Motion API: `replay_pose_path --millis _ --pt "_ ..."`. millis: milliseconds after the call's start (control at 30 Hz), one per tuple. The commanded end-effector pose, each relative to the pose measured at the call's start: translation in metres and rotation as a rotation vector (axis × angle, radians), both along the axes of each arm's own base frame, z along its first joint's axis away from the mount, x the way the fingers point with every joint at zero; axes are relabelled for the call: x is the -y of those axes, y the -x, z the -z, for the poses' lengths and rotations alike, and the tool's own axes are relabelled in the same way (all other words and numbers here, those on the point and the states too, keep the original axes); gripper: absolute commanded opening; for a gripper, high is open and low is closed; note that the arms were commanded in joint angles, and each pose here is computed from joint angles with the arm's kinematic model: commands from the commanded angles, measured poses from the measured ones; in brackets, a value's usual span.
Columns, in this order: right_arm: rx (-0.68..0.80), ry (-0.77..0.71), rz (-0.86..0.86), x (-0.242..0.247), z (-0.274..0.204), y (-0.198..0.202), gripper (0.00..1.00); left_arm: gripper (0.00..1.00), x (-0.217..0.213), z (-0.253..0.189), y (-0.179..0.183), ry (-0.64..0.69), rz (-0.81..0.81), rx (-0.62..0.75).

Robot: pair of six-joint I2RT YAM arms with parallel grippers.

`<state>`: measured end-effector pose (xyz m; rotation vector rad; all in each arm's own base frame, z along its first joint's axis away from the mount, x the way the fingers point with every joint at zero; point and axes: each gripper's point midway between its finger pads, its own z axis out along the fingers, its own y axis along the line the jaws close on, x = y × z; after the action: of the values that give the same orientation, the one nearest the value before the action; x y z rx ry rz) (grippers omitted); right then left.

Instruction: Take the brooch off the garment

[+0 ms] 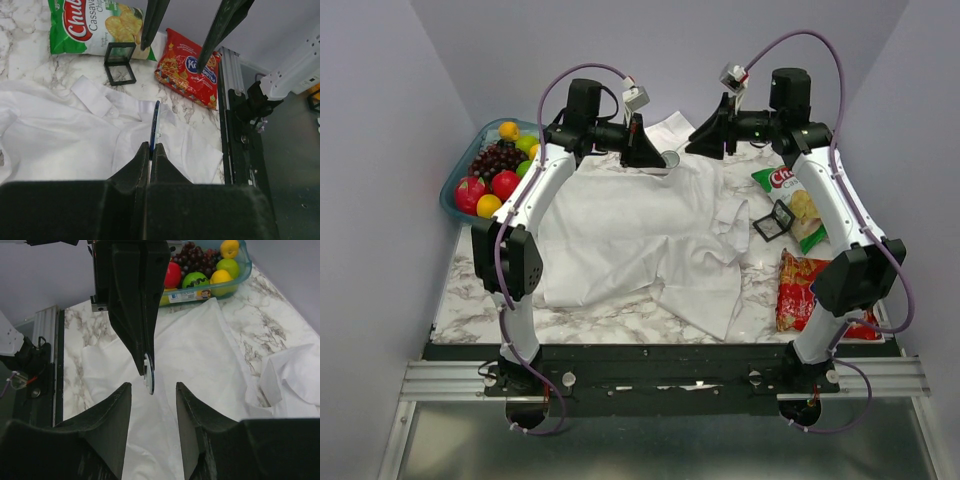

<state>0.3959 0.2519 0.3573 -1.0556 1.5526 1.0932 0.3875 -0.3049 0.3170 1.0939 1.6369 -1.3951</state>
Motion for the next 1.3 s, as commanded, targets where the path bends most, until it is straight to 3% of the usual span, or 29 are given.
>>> replay_pose_path --millis 0,200,333,567,633,833,1100,1267 --pt "-0.077 -0.011 -0.075 -0.013 0.018 0.009 0.48 0.0 0.004 -0.027 0.018 0.062 0.065 0.015" --pt "-0.09 -0.007 -0.078 -0.018 0.024 0.006 0.47 0.0 0.007 -0.035 0.021 0.102 0.094 -0.028" --pt "-0.091 -0.009 -0.081 -0.02 0.024 0.003 0.41 0.0 0.008 -0.033 0.019 0.102 0.091 -0.036" --pt "-0.112 -0.018 -0.098 -0.021 0.026 0.006 0.17 0.0 0.01 -0.03 0.014 0.104 0.086 -0.047" --pt "-0.12 -0.024 -0.102 -0.021 0.026 0.008 0.14 0.0 0.01 -0.029 0.013 0.103 0.084 -0.051" --pt "-0.127 -0.024 -0.086 -0.022 0.025 0.005 0.22 0.0 0.01 -0.026 0.012 0.1 0.084 -0.061" --pt "-0.139 -0.031 -0.079 -0.023 0.026 0.002 0.24 0.0 0.011 -0.023 0.011 0.097 0.08 -0.067" --pt "-0.153 -0.047 -0.095 -0.025 0.025 0.002 0.01 0.0 0.011 -0.016 0.007 0.084 0.065 -0.072"
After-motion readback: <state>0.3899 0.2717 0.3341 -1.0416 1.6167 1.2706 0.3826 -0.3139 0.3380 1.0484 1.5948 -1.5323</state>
